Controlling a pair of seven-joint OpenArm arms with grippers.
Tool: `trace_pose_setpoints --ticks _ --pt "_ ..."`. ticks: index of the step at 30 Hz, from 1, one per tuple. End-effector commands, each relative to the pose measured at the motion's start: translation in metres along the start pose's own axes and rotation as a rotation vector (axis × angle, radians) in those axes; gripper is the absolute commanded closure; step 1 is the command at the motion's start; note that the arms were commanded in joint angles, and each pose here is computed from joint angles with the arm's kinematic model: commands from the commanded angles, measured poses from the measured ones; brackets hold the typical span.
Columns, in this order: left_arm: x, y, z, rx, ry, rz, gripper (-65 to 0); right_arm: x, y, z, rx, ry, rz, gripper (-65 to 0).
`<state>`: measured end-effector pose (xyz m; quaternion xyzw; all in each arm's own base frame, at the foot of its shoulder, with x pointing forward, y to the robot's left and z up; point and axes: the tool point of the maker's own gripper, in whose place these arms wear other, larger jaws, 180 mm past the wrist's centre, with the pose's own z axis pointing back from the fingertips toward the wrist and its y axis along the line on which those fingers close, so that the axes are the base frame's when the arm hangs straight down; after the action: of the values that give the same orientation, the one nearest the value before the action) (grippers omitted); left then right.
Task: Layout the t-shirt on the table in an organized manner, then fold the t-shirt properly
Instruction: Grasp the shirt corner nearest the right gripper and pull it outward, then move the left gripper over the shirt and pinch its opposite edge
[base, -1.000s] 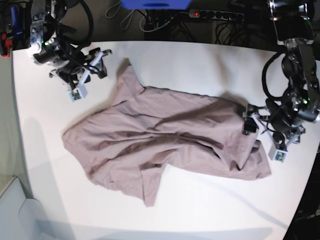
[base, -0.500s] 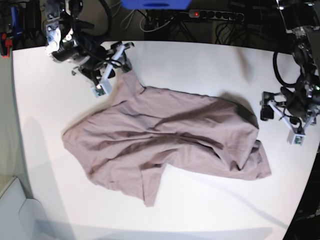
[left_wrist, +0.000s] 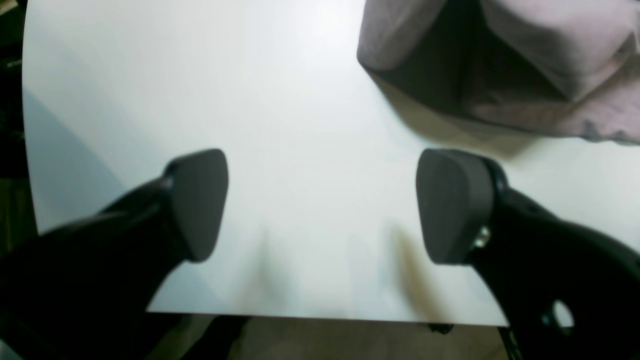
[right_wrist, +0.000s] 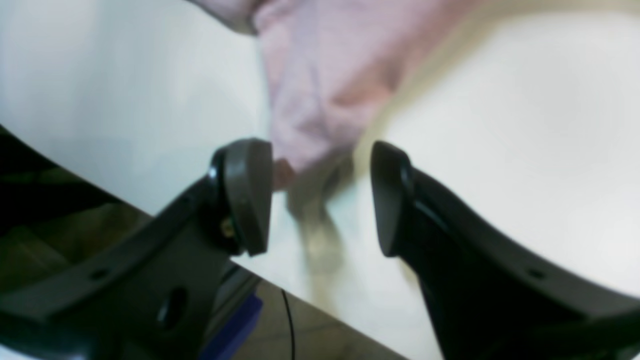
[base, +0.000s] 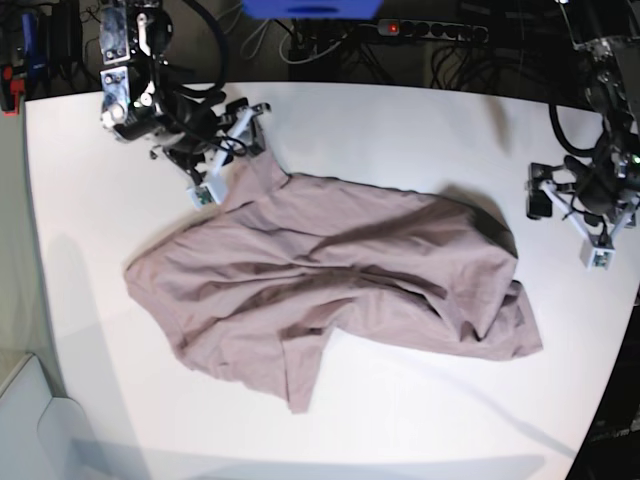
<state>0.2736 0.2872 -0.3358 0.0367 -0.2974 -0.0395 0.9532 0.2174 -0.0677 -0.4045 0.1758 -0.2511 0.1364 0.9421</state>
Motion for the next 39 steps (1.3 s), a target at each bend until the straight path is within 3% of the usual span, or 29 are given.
trace_pose_setpoints --ticks 1,10,13,16,24,33,39 --pt "0.013 0.006 0.006 0.017 -0.042 -0.011 -57.7 0.011 0.000 0.000 0.007 -0.036 0.001 -32.2" --pt "0.011 0.004 0.011 0.025 -0.046 -0.030 -57.7 0.003 -0.004 -0.018 0.021 0.013 -0.039 -30.1" --pt "0.011 0.005 0.011 0.026 -0.043 -0.030 -57.7 0.005 -0.004 -0.017 0.019 0.007 -0.034 -18.7" --pt "0.010 0.006 0.011 0.029 -0.040 -0.033 -57.7 0.006 -0.007 -0.014 0.013 0.006 -0.028 0.0" --pt "0.007 0.006 0.011 0.030 -0.034 -0.034 -57.7 0.053 -0.014 0.042 -0.069 -0.134 0.151 0.0" --pt "-0.007 0.017 0.013 0.053 0.014 -0.059 -57.7 0.089 -0.054 0.070 -0.191 -0.179 0.295 0.0" --pt "-0.017 0.023 0.015 0.065 0.013 -0.090 -57.7 0.132 -0.116 0.119 -0.379 -0.310 0.226 0.0"
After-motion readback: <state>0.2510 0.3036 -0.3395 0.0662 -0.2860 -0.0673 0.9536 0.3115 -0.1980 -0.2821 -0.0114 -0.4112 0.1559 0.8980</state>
